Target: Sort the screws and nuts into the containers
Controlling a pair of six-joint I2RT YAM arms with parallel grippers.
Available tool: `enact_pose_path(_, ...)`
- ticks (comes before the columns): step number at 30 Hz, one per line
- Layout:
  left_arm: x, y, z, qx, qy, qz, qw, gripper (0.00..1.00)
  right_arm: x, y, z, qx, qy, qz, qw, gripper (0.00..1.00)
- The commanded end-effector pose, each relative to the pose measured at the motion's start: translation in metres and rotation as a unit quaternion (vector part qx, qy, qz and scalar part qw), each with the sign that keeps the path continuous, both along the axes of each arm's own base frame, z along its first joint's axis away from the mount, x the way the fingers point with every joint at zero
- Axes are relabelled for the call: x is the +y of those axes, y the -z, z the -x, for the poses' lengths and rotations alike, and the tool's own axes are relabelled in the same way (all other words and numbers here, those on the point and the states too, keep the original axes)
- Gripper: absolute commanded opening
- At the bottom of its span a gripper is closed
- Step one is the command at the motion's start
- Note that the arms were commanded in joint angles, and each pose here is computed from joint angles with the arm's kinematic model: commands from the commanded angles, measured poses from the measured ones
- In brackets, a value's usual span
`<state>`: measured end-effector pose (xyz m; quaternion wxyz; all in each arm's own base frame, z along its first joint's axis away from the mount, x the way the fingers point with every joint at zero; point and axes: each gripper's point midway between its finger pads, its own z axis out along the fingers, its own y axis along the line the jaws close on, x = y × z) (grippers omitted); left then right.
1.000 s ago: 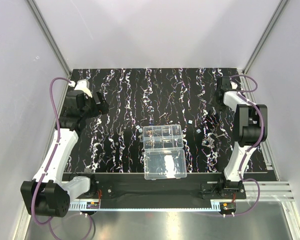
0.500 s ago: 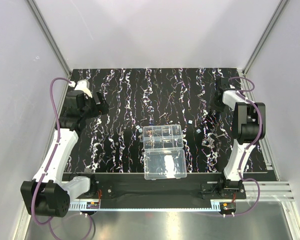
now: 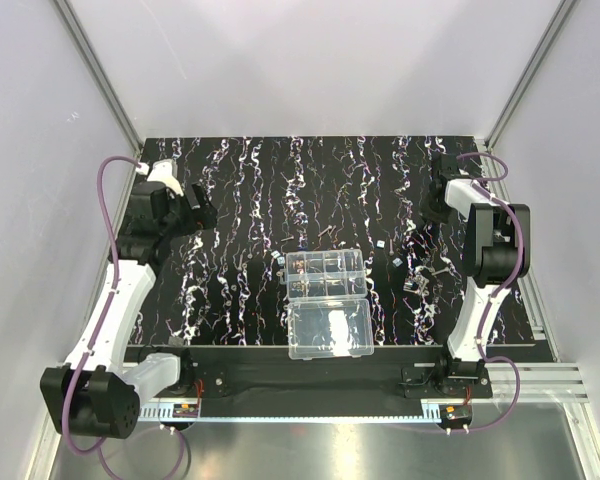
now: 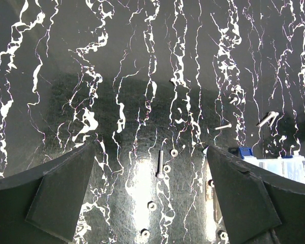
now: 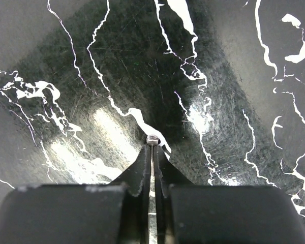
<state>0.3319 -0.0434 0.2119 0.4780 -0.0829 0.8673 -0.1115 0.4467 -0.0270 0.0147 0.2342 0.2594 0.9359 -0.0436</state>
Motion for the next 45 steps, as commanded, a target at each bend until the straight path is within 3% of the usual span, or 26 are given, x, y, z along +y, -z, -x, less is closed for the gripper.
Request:
enact_pose_path(1, 0.001, -0.017, 0.001, -0.032, 0.001, 0.001, 0.999, 0.99, 0.004, 0.015, 0.016, 0.039, -0.013, 0.000, 0.999, 0.00)
enact_pose_path(10, -0.003, -0.020, 0.003, -0.038, 0.009, 0.008, 0.999, 0.99, 0.022, -0.043, 0.002, -0.035, -0.050, -0.025, 0.998, 0.00)
enact_pose_path(16, -0.003, -0.024, 0.005, -0.044, 0.009, 0.010, 0.999, 0.99, 0.097, -0.092, 0.006, -0.085, -0.143, -0.042, 0.985, 0.00)
enact_pose_path(23, -0.005, -0.025, 0.007, -0.045, 0.013, 0.017, 0.999, 0.99, 0.219, -0.129, 0.034, -0.119, -0.268, -0.091, 0.952, 0.00)
enact_pose_path(27, -0.008, -0.027, 0.008, -0.048, 0.018, 0.022, 0.998, 0.99, 0.274, -0.129, 0.057, -0.118, -0.320, -0.111, 0.933, 0.00)
enact_pose_path(31, -0.009, -0.027, 0.010, -0.051, 0.021, 0.024, 0.998, 0.99, 0.297, -0.114, 0.073, -0.095, -0.340, -0.115, 0.928, 0.00)
enact_pose_path(45, -0.012, -0.026, 0.010, -0.049, 0.025, 0.033, 0.998, 0.99, 0.335, -0.078, 0.122, -0.033, -0.380, -0.157, 0.911, 0.00)
